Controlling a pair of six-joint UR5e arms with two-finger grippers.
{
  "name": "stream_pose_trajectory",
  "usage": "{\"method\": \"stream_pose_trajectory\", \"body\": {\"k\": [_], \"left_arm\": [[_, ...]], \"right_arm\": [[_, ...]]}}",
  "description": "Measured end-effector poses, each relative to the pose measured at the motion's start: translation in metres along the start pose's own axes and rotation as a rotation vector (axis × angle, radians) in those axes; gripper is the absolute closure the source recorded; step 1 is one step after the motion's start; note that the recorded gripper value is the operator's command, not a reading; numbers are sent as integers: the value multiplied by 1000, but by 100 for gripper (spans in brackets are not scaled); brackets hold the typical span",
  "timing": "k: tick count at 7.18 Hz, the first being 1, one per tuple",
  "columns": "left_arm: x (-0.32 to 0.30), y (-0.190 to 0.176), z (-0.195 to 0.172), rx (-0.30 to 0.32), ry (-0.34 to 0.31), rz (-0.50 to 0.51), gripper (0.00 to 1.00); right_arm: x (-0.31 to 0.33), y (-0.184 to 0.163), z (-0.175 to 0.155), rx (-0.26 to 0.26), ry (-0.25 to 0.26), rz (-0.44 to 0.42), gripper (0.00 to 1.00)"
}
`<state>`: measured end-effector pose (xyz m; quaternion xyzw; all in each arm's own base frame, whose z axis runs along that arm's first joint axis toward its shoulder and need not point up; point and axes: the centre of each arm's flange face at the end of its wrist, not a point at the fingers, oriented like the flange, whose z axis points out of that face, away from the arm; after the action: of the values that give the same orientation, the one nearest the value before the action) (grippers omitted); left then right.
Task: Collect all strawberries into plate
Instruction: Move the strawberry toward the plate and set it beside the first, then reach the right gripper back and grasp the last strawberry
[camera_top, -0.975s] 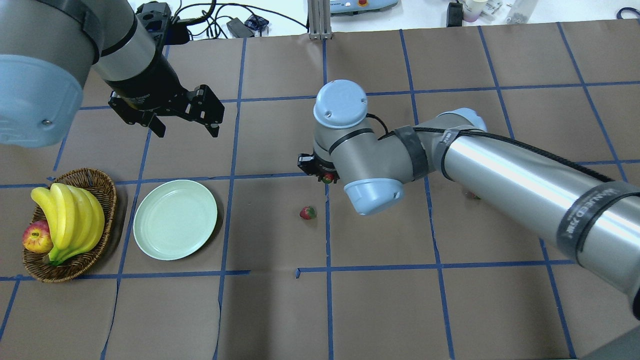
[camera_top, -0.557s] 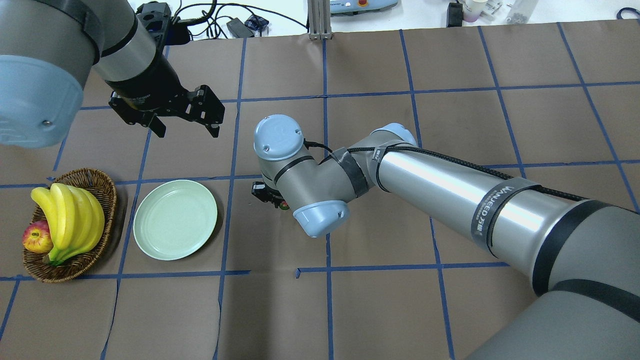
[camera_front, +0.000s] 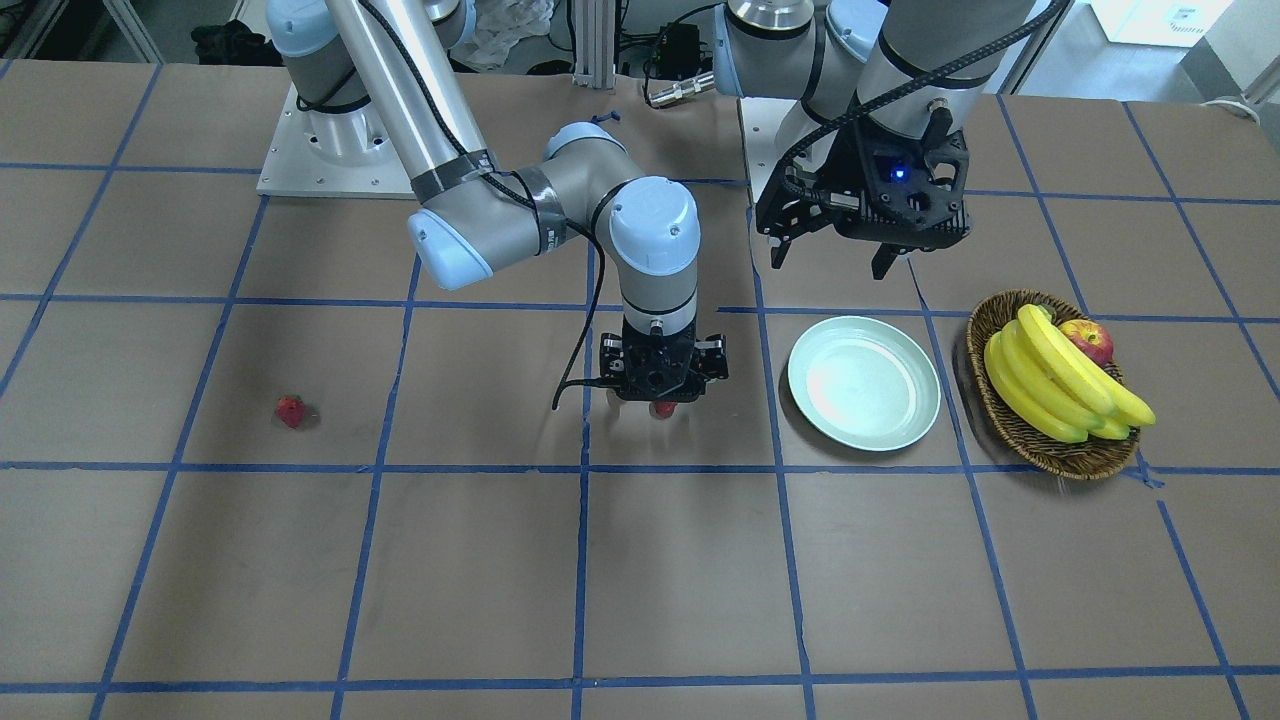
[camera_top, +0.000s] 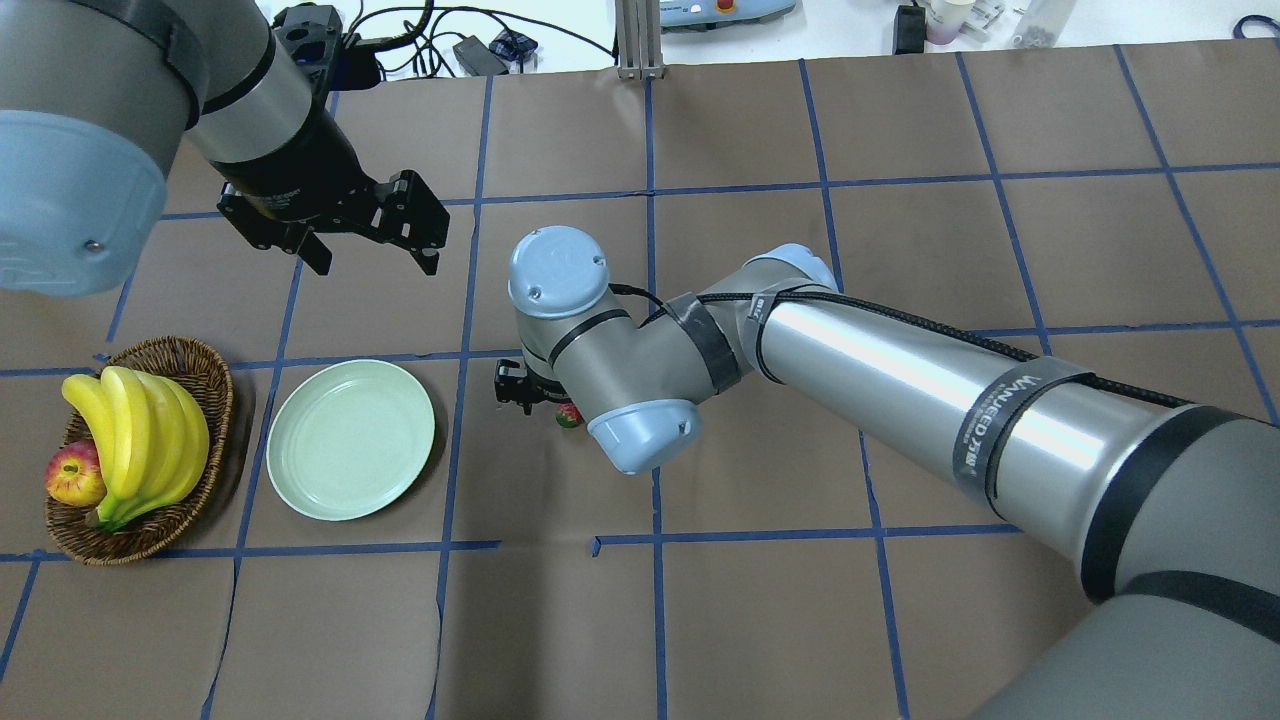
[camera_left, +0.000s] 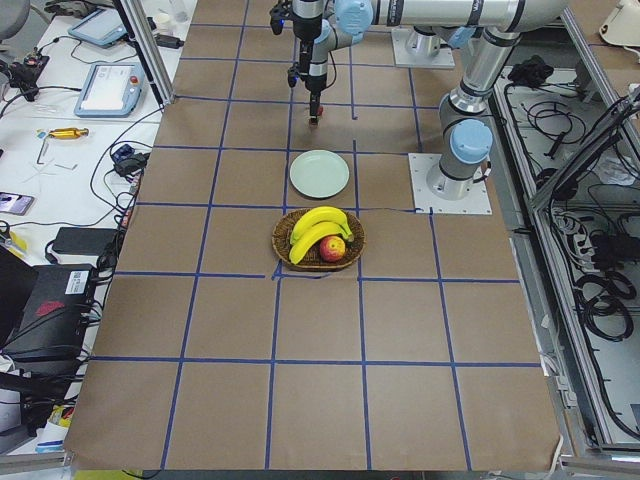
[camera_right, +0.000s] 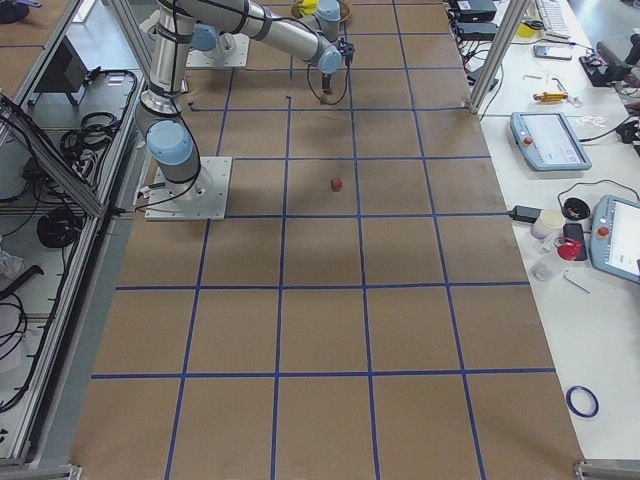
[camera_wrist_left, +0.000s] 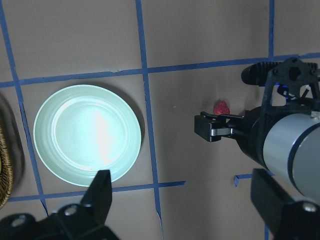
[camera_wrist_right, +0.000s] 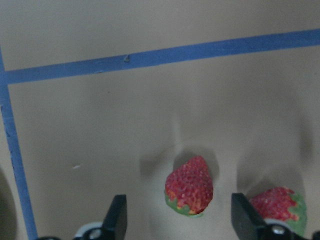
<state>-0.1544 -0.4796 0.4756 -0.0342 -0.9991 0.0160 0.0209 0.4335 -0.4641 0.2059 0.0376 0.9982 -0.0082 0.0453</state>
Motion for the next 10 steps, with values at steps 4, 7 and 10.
{"method": "stream_pose_trajectory", "body": {"k": [4, 7, 10], "left_arm": [[0, 0, 0, 0, 0, 0, 0], [0, 0, 0, -1, -1, 0, 0], [0, 0, 0, -1, -1, 0, 0]], "right_arm": [[186, -82, -34, -112, 150, -55, 0], [355, -92, -44, -179, 118, -133, 0], [413, -71, -20, -167, 101, -166, 19]]}}
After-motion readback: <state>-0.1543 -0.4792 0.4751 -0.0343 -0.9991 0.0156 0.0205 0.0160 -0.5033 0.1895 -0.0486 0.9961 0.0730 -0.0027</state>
